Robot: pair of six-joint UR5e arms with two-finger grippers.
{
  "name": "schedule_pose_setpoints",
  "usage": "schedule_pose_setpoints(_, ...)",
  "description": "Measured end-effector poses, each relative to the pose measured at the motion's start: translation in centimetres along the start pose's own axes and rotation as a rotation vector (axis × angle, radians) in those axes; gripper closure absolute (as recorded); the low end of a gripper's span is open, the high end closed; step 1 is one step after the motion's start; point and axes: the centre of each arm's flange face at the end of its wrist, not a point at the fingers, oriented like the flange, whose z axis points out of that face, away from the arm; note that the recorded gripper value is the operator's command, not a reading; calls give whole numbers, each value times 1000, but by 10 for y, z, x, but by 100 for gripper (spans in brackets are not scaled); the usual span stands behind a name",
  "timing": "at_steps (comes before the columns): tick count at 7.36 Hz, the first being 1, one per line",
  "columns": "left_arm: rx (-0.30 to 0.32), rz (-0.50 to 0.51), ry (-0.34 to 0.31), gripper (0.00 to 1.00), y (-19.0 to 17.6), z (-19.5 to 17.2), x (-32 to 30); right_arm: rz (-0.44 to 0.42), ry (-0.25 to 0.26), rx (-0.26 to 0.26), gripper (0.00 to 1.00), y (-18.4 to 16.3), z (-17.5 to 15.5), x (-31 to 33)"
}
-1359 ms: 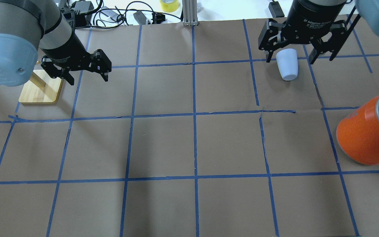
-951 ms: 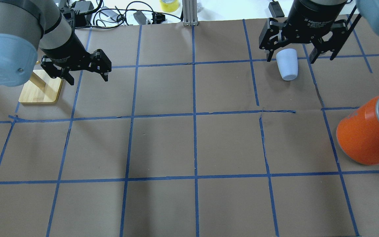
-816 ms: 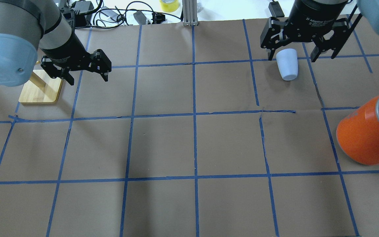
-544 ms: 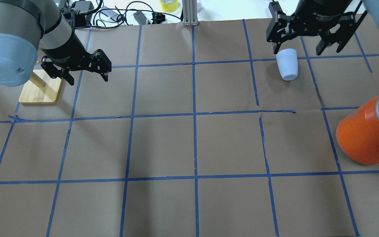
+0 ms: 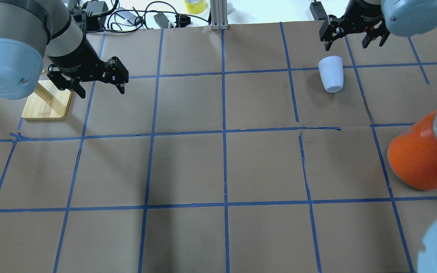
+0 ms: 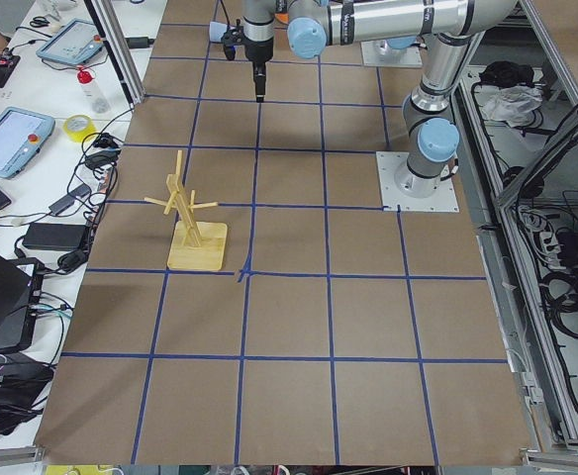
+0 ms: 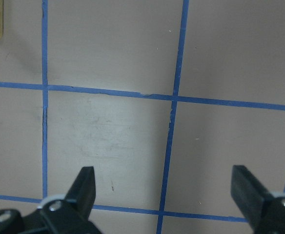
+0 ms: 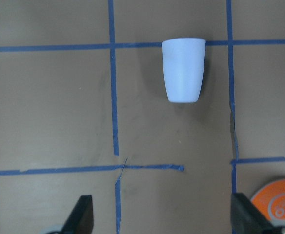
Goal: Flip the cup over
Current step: 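Close the right gripper around the white cup's base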
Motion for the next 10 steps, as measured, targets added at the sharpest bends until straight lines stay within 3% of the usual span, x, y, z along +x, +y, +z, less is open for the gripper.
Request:
schedule_pose_setpoints(1,0,0,0,0,0,0,0,2,4,11,0,-22,51,20)
schedule_pose_setpoints(3,0,0,0,0,0,0,0,20,-11,15,0,-47,108,43)
schedule_pose_setpoints(5,0,0,-1,0,0,0,0,27,-59,-4,0,-55,140,44)
schedule_pose_setpoints(10,0,1,-1,0,0,0,0,30,-76,-26,0,-57,189,44)
